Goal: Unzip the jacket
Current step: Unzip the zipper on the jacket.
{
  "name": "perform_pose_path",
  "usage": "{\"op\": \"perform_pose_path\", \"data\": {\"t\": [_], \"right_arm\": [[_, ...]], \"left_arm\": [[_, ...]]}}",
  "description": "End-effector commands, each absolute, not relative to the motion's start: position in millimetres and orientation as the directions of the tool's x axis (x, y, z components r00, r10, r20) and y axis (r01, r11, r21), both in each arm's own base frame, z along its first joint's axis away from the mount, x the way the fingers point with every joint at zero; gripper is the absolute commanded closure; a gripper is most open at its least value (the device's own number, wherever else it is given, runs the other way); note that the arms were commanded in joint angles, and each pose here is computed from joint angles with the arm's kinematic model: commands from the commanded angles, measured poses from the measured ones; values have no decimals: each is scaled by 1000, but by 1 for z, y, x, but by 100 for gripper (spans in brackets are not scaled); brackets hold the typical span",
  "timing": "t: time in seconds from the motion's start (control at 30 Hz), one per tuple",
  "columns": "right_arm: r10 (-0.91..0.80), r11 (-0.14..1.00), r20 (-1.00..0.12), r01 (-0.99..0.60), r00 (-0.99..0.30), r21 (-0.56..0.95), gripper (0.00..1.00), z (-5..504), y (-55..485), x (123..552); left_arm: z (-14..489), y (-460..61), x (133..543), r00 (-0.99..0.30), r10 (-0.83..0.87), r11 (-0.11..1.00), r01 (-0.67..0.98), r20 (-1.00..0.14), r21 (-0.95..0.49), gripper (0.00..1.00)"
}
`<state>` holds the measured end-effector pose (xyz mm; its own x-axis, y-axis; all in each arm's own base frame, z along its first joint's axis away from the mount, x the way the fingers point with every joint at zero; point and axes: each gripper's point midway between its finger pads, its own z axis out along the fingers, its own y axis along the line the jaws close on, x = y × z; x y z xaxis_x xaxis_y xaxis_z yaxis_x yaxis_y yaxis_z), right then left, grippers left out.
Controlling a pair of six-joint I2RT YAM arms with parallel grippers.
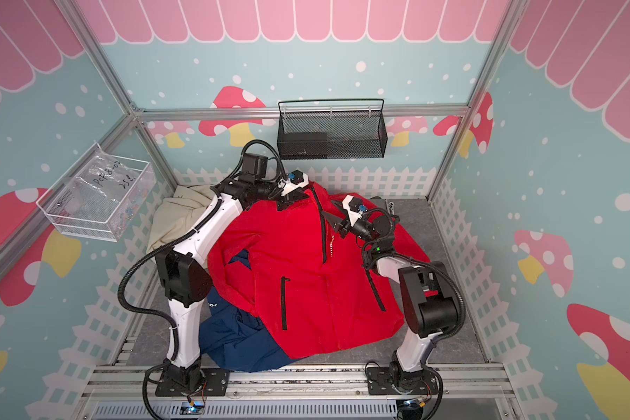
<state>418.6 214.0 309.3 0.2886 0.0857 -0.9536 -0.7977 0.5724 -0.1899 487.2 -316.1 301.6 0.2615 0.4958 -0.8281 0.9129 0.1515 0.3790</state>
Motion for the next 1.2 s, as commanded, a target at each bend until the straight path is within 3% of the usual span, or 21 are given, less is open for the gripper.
{"op": "perform_pose_path", "data": {"t": [0.0, 0.2, 0.37, 0.73, 1.17], "right_arm": [[-26, 598, -934, -743, 356, -300, 45, 317, 225, 408], [-73, 624, -945, -724, 320, -293, 64, 316, 242, 405], [-72, 655, -965, -718, 250, -235, 71, 307, 249, 417], [-35, 729, -988, -673, 153, -130, 77, 304, 244, 445], [-5, 756, -992, -648, 130, -89, 85, 305, 241, 458]], "left_arm": [[320, -322, 481, 307, 477, 136, 900, -823, 415, 100], [321, -322, 480, 308, 480, 136, 899, -822, 416, 100], [321, -322, 479, 308, 482, 137, 898, -820, 417, 100], [323, -323, 472, 324, 480, 115, 898, -815, 425, 100], [316, -324, 466, 338, 493, 87, 898, -802, 432, 100]]}}
